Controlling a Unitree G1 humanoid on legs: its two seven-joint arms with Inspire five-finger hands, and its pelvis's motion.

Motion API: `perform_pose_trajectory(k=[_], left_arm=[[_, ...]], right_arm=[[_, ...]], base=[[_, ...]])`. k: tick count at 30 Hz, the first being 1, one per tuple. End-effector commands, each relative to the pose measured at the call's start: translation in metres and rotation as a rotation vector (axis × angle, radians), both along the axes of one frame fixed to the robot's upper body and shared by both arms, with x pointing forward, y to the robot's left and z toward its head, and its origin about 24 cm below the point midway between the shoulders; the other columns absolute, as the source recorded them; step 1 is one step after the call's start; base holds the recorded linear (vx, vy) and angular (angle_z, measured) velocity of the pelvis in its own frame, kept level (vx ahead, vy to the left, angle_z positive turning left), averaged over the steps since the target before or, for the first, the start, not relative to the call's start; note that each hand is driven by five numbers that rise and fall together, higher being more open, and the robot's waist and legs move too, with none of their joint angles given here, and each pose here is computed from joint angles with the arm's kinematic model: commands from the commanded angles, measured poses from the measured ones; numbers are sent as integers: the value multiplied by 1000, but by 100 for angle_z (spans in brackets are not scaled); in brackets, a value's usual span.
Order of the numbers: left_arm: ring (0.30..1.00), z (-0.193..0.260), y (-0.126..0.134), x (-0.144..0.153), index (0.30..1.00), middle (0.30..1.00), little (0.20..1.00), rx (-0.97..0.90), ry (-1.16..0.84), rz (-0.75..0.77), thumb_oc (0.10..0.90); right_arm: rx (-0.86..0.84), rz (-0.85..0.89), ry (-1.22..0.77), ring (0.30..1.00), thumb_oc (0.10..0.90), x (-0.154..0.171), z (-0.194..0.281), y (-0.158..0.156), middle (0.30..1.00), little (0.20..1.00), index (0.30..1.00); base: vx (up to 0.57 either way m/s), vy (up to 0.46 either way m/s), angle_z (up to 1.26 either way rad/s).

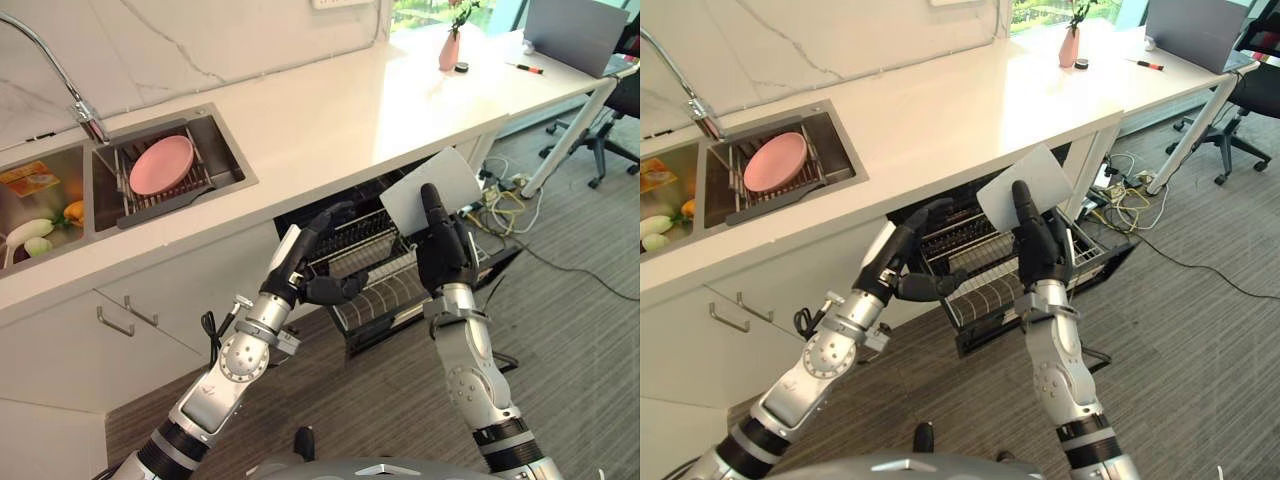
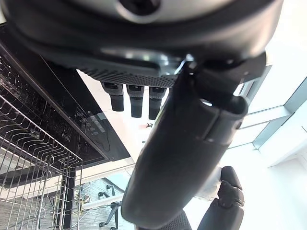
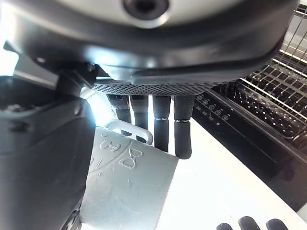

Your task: Place the dishes in the dishwasher.

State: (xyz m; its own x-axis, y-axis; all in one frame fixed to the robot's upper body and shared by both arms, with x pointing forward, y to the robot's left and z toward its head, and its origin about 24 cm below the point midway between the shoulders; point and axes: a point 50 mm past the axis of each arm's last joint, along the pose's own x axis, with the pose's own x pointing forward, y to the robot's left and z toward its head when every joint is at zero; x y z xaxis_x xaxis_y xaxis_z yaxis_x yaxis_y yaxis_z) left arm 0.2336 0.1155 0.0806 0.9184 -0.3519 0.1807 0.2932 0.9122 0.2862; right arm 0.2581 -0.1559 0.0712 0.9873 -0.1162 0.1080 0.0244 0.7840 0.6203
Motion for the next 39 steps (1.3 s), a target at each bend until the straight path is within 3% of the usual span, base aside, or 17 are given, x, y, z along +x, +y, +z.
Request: perform_pose_trajectory(k=[1,3,4,6,11,17,29,31,39], left_arm=[[900,35,1,6,900,900,900,-80,-190,-11,800],[900,25,12,5,900,900,900,-47,-153,27,800],[900,25,12,5,900,900,900,-48,-153,27,800],[900,6,24,1,900,900,900,-5,-65,49,800],[900,-32,43,-10,900,900,900,48,125,77,800],[900,-103,92,-43,900,900,900,238,457,205,800],[900,-169,137,-86,900,900,900,404,802,376,800],[900,-197,152,-109,900,900,900,437,973,521,800],[900,-211,164,-115,900,900,900,444,1075,681,800]], right_arm=[[-72,-104,-269,300,400,6,50,-18,300,300,300],[-304,-127,-245,300,400,8,50,-34,300,300,300],[-305,-127,-244,300,400,8,50,-33,300,300,300],[-512,-154,-217,300,400,9,51,-51,300,300,300],[-719,-138,-118,300,400,17,43,-75,300,300,300],[-988,-70,62,300,400,34,28,-101,300,300,300],[-1196,-64,279,300,400,57,9,-126,300,300,300],[-1240,-83,375,300,400,71,-1,-129,300,300,300],[-1372,-85,551,300,400,93,-17,-122,300,300,300]], base=[[0,0,0],[0,0,0],[0,0,0],[2,-8,2],[-15,-14,7],[-1,-13,14],[-31,-26,29],[-66,-16,19],[-60,-2,20]])
